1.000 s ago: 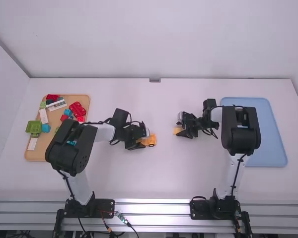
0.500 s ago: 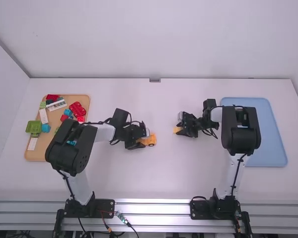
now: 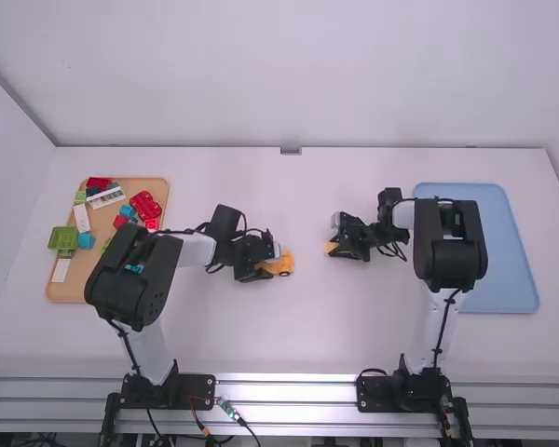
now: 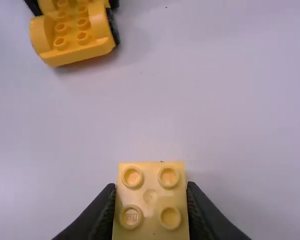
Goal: Assemble lego blocks to make yellow taxi
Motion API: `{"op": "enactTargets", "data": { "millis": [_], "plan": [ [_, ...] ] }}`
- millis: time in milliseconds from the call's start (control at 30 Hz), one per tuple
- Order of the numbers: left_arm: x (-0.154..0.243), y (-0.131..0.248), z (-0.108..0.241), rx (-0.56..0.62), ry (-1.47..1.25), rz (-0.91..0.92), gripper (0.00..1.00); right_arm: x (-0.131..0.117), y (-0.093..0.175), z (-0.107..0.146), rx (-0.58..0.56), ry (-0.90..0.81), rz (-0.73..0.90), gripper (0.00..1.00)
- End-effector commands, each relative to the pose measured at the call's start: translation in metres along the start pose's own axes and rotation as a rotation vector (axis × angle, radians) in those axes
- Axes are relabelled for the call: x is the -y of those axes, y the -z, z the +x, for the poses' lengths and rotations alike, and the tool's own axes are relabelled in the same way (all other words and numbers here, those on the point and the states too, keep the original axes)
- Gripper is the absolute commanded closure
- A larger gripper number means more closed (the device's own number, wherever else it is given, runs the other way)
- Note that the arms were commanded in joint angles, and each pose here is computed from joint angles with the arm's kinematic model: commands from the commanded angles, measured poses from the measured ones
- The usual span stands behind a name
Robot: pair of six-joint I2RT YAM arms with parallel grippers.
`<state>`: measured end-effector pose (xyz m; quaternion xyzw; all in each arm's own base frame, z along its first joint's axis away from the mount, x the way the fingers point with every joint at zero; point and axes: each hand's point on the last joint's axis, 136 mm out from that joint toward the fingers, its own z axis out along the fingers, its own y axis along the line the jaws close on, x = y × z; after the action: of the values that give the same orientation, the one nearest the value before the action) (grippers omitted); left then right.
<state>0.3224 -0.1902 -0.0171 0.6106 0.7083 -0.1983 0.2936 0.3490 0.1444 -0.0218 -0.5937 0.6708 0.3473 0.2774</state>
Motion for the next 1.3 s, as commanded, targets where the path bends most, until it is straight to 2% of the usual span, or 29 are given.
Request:
{"op": "enactTargets", "data": {
  "millis": [0, 400, 500, 933, 1267],
  "plan": [
    [0.016, -0.006, 0.025, -0.089, -0.007, 0.010, 0.98, 0.007, 0.001, -0.001, -0.006, 0.021, -0.004, 0.74],
    [0.017, -0.010, 0.033, -0.113, -0.031, -0.027, 0.98, 0.008, 0.002, -0.009, 0.022, 0.019, -0.007, 0.80],
    [0.016, -0.010, 0.032, -0.113, -0.031, -0.027, 0.98, 0.007, -0.001, -0.014, 0.020, 0.030, -0.021, 0.80],
    [0.016, -0.005, 0.028, -0.145, 0.004, 0.025, 0.98, -0.010, -0.033, -0.052, 0.019, 0.110, -0.120, 0.94],
    [0.016, -0.005, 0.028, -0.146, 0.005, 0.025, 0.98, -0.014, -0.030, -0.063, 0.040, 0.089, -0.118, 1.00]
  ]
}}
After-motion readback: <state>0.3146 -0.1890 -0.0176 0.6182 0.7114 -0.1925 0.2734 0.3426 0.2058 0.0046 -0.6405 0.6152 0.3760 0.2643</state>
